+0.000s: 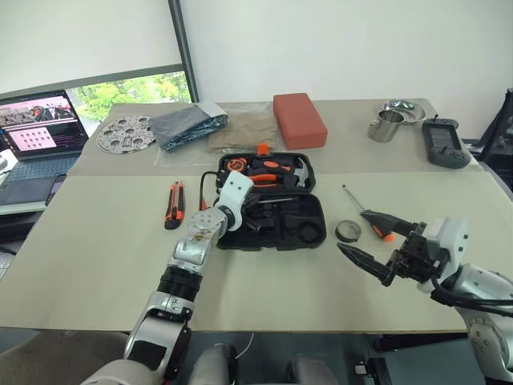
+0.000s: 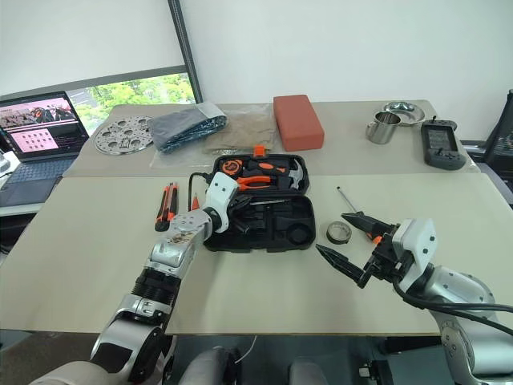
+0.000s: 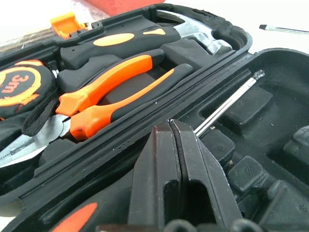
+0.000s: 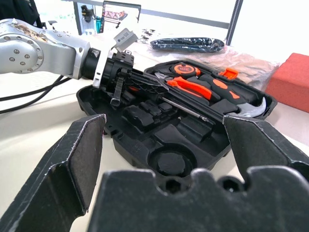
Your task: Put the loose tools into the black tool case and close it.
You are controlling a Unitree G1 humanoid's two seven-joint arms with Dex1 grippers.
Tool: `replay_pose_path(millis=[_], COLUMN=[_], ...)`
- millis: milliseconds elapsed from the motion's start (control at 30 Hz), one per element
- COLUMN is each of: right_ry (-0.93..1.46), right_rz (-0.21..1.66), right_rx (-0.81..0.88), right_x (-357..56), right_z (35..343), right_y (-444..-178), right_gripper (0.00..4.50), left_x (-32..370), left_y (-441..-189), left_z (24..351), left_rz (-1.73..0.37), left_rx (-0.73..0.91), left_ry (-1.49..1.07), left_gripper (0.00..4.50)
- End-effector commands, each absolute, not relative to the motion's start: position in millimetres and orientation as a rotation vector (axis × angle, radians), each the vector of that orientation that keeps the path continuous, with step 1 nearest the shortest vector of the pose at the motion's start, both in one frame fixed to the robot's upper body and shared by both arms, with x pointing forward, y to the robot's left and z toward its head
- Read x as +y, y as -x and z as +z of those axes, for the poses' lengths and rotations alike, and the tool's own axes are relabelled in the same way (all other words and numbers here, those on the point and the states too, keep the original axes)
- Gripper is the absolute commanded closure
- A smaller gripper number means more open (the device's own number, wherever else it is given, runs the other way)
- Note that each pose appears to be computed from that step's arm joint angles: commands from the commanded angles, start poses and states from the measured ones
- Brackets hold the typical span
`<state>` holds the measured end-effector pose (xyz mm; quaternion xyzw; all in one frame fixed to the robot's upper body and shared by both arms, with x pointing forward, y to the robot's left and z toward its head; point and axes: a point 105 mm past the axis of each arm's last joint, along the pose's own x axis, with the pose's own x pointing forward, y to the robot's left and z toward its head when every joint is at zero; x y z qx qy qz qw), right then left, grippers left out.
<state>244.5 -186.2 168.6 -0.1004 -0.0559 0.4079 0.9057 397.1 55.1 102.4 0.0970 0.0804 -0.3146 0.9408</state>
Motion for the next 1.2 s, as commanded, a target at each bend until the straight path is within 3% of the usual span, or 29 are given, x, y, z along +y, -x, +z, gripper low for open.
replay_pose_path(millis=[33, 933, 1200], right_ry=[0.242, 0.263, 0.262], right_rz=[0.848, 0.82, 0.68], right_rx=[-0.174, -0.137, -0.076], right_x=[-183, -189, -209], right_z=[182, 180, 170], right_y=[-243, -245, -262], right_gripper=[0.0, 0.0, 0.0], left_x=[57, 70, 60], left_y=[-394, -384, -393], left_z=[77, 17, 89], left_rz=[-0.65, -0.58, -0.708], left_rx=[0.274, 0.525, 0.189], left_ry=[-0.225, -0.155, 0.018], left_gripper=[4.44, 4.44, 4.44])
